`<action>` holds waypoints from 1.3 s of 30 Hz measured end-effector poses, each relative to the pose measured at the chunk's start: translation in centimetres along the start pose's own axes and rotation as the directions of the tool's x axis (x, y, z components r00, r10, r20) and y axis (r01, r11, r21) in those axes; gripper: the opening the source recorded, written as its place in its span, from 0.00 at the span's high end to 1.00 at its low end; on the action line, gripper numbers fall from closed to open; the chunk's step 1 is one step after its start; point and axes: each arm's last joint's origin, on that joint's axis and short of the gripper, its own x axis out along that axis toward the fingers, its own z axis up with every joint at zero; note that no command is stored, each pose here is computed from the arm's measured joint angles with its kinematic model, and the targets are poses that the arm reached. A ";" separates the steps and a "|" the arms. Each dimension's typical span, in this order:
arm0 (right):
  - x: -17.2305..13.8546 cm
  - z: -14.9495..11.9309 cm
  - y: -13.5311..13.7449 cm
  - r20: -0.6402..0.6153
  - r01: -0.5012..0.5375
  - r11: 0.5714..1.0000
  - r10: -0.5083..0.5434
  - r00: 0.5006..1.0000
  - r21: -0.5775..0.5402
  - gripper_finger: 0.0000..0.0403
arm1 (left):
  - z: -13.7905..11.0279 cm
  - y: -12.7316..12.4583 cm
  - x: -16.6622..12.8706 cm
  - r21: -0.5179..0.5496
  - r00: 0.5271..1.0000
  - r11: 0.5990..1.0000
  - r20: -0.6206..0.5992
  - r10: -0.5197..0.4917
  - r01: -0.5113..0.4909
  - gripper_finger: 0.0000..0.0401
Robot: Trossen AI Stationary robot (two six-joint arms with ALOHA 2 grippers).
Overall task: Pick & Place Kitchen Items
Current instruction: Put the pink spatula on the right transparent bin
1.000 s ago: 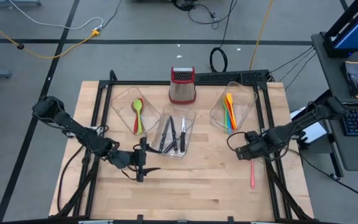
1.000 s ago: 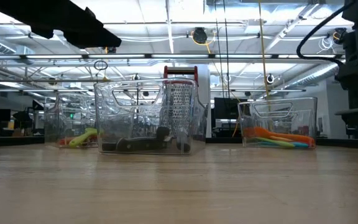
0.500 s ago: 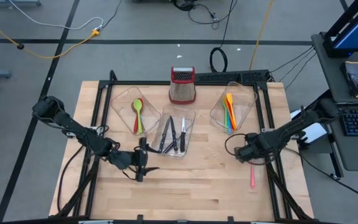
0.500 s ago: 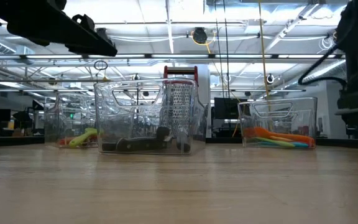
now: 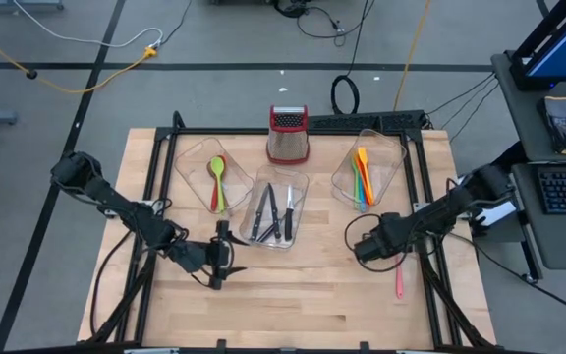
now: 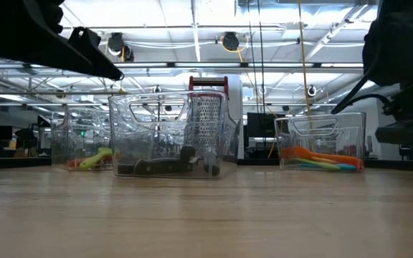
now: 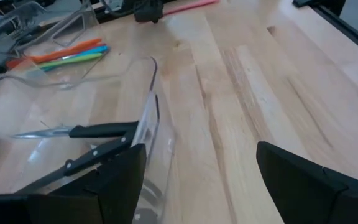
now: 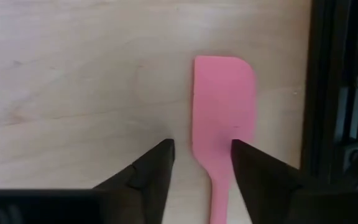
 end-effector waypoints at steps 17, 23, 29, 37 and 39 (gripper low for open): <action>-0.4 0.9 -0.3 -0.049 -0.014 0.998 0.011 0.999 -0.060 0.96 | -2.1 -1.0 -0.6 -0.055 0.996 0.997 0.070 -0.050 0.054 0.23; -0.3 0.8 -0.2 -0.053 -0.025 0.993 0.018 0.998 -0.117 0.81 | -2.1 -1.0 -0.6 -0.051 0.996 0.997 0.072 -0.050 0.054 0.23; -0.3 0.8 -0.5 -0.077 0.006 0.993 -0.015 0.997 -0.115 0.61 | -2.1 -1.0 -0.6 -0.052 0.996 0.997 0.072 -0.050 0.054 0.23; -2.0 0.8 -0.6 -0.086 -0.018 0.993 0.008 0.996 -0.120 0.55 | -2.1 -1.0 -0.6 -0.036 0.996 0.998 0.073 -0.048 0.051 0.23; -1.9 0.8 -0.6 -0.067 -0.017 0.994 0.010 0.998 -0.108 0.56 | -2.1 -1.0 -0.6 -0.039 0.996 0.998 0.074 -0.048 0.051 0.23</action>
